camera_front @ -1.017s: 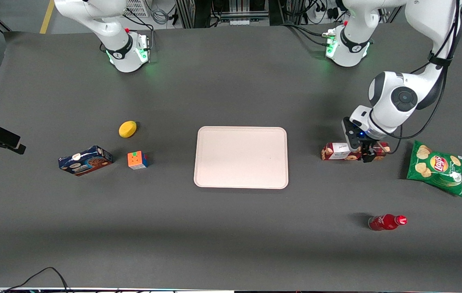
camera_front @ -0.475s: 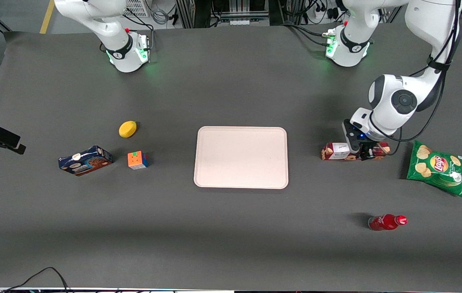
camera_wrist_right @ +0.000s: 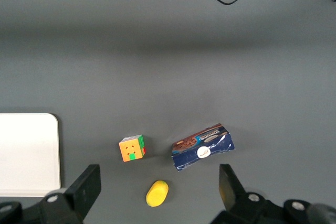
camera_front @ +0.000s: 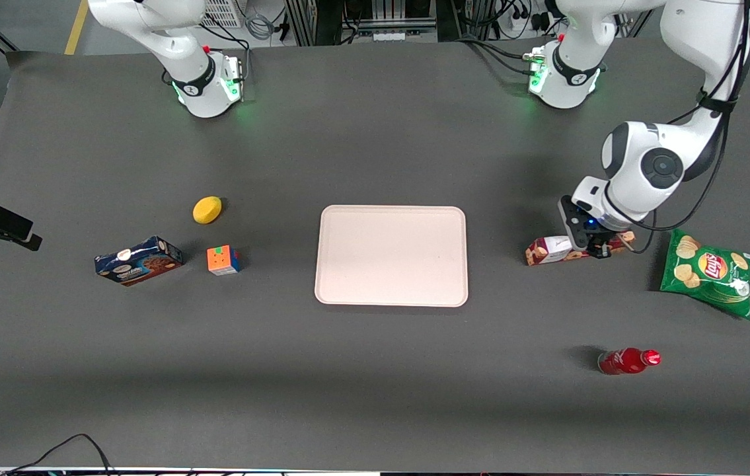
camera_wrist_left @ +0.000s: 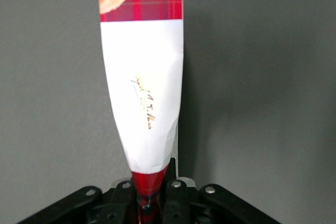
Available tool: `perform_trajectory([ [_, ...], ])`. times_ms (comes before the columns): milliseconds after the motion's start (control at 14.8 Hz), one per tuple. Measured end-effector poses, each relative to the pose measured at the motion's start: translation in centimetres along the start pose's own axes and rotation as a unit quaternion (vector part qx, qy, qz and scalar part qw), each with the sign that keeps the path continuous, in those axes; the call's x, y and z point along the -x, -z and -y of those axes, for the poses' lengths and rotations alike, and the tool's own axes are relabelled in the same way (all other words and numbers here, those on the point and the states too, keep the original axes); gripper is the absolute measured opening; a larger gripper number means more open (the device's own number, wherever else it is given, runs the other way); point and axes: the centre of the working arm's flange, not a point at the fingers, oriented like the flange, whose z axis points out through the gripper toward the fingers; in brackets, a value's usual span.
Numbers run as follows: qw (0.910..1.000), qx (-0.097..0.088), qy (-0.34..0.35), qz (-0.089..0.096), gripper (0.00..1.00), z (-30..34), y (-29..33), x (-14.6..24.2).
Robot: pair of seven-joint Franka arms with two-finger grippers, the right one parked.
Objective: Place red cookie box on tray
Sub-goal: 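Carry the upright cookie box with the left gripper over the pink tray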
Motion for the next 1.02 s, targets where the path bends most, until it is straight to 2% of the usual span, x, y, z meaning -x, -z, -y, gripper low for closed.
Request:
perform_trajectory([
  [271, 0.9941, 0.004, 0.108, 0.004, 0.15, 2.5, 6.1, -0.6],
  [475, 0.9824, 0.026, 0.183, -0.026, 0.14, 4.5, 11.7, -2.6],
  [678, 0.9694, 0.035, 0.24, -0.04, 0.14, 5.6, 16.5, -6.8],
  [814, 0.9557, 0.036, 0.288, -0.047, 0.14, 4.9, 18.3, -10.8],
  [1017, 0.9259, 0.048, 0.371, -0.055, 0.14, 1.6, 17.9, -18.5],
])
